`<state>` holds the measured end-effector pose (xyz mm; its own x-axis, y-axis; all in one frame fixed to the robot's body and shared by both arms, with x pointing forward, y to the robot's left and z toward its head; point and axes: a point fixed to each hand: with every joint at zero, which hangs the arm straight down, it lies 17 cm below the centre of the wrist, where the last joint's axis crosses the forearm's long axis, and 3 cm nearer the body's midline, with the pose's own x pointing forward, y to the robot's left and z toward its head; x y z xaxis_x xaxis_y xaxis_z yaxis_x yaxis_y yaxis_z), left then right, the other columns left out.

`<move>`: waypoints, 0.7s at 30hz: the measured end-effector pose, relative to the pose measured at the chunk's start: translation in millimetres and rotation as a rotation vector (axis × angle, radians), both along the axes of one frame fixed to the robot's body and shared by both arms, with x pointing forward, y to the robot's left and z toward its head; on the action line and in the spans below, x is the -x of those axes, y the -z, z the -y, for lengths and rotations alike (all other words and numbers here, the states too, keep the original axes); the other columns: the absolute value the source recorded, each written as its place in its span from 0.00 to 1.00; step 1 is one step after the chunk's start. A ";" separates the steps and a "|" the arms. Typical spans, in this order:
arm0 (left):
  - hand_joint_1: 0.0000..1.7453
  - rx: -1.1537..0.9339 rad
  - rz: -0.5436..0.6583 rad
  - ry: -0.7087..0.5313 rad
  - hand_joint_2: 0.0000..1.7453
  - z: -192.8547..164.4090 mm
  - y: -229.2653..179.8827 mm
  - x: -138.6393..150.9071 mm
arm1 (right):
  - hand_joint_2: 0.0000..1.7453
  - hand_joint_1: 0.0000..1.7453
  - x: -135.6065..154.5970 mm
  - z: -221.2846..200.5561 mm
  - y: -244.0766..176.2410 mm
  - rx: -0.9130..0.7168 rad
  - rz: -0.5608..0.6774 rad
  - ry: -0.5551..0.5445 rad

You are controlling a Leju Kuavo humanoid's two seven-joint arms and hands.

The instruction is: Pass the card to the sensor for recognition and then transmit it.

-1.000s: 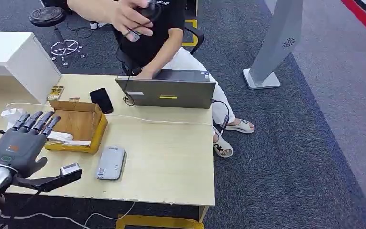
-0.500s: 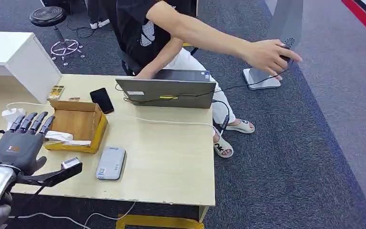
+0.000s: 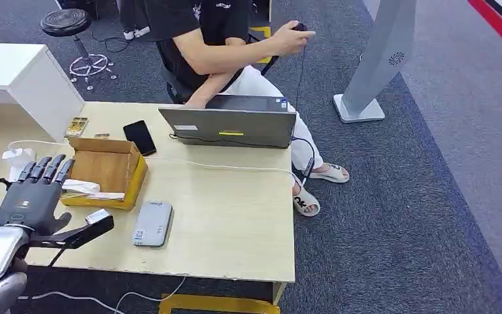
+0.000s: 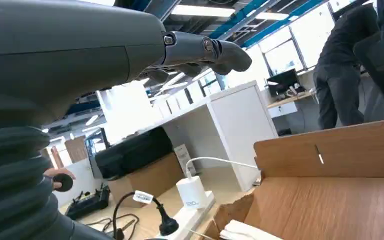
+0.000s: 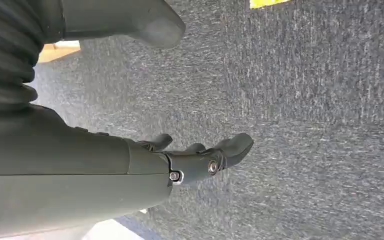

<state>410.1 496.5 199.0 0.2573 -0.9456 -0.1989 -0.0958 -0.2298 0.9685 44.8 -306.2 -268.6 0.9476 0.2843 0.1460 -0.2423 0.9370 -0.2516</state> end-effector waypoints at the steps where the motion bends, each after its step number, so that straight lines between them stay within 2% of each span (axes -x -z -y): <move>1: 0.00 0.004 -0.003 -0.001 1.00 -1.0 2.6 -0.7 | 1.00 0.00 -1.4 -0.8 0.4 -0.002 0.003 -0.002; 21: 0.00 0.108 -0.011 -0.009 1.00 -7.9 24.2 -13.8 | 1.00 0.00 -16.4 -8.7 3.9 -0.018 0.022 0.001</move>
